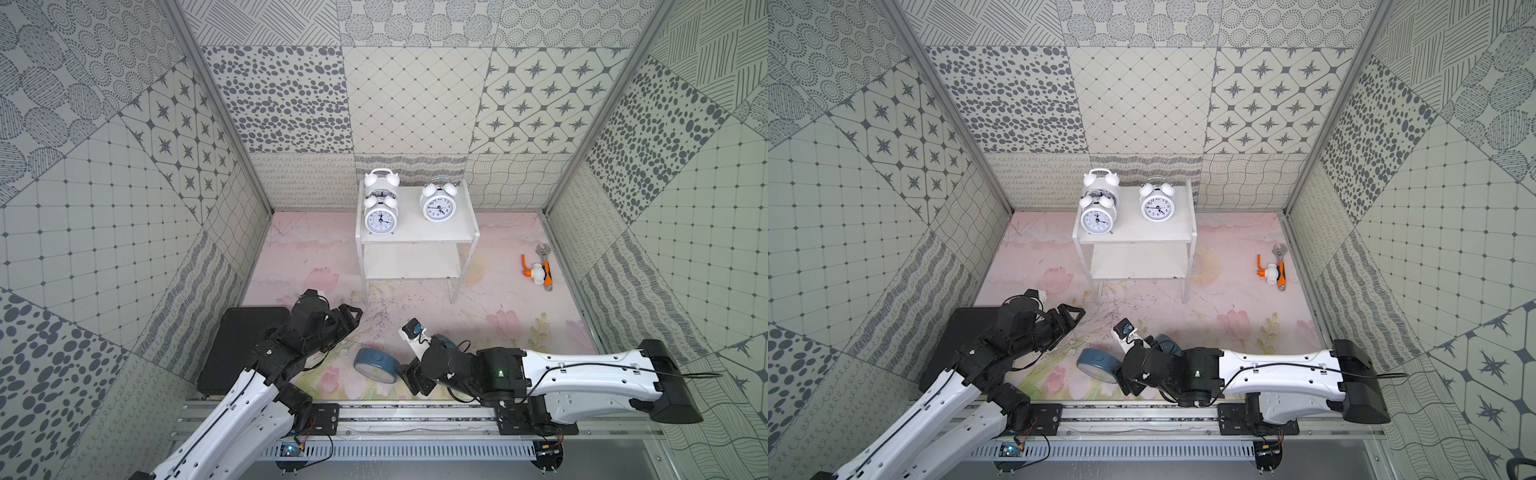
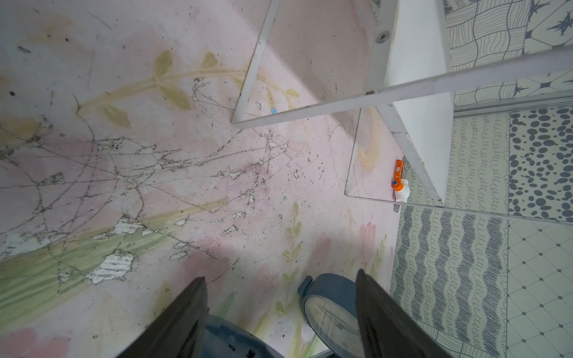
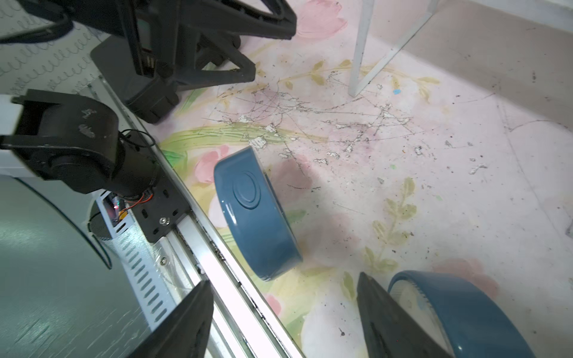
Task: Place the alarm clocks on the shelf by style
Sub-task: Pick up the alarm from the center of the board.
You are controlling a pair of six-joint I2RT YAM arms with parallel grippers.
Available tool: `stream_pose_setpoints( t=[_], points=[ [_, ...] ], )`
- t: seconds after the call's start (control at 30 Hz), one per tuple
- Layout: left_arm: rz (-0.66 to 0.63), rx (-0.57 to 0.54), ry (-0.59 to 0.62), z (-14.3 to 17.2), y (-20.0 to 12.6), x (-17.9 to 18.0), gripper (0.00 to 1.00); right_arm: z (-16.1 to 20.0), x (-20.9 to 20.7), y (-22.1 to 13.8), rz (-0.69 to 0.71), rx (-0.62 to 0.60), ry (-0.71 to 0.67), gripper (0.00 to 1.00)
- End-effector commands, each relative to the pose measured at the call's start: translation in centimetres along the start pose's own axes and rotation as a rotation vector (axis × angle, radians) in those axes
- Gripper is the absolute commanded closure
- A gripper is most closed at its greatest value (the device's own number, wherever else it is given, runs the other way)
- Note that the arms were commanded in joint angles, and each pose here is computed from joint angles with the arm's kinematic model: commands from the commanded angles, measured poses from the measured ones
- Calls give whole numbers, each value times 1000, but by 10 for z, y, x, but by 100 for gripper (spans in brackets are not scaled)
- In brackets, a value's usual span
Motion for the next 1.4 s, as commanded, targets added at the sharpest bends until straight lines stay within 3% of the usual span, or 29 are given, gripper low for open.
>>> stream_pose_setpoints(
  t=[0.0, 0.17, 0.3, 0.37, 0.57, 0.73, 0.83, 1.03, 1.17, 1.37],
  points=[
    [37, -17, -31, -5, -8, -9, 22, 8, 14, 8, -68, 44, 4, 22],
    [46, -8, -3, -4, -17, -12, 21, 14, 10, 24, 43, 70, -30, 22],
    [61, -8, 18, -5, -21, -16, 20, 6, 10, 17, 40, 36, -18, 21],
    [63, -11, 21, -6, -22, -17, 20, -2, 1, 6, 78, -8, -14, 21],
    [125, 7, 47, -4, -21, -27, 20, -18, -71, -52, 381, -168, 116, 17],
    [157, 30, 69, -4, -17, -34, 23, -10, -105, -81, 443, -206, 207, 10],
    [182, 43, 79, -4, -15, -40, 24, 2, -120, -78, 481, -166, 242, 6],
    [195, 57, 90, -3, -12, -41, 24, 23, -115, -53, 410, -45, 236, 6],
    [241, 37, 98, -5, -12, -47, 24, 32, -104, -40, 333, 7, 224, 7],
    [264, 38, 99, -3, -12, -48, 24, 44, -108, -29, 360, 65, 217, 11]
  ],
)
Point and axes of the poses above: each gripper's point midway between its finger pads, its own y axis out along the fingers, its own x axis along the line the jaws close on, z = x × y, the point moved 3 cm from there along -y, back along the fingers, and after that the axes turned 14 degrees about y, right-handed, at the moved point
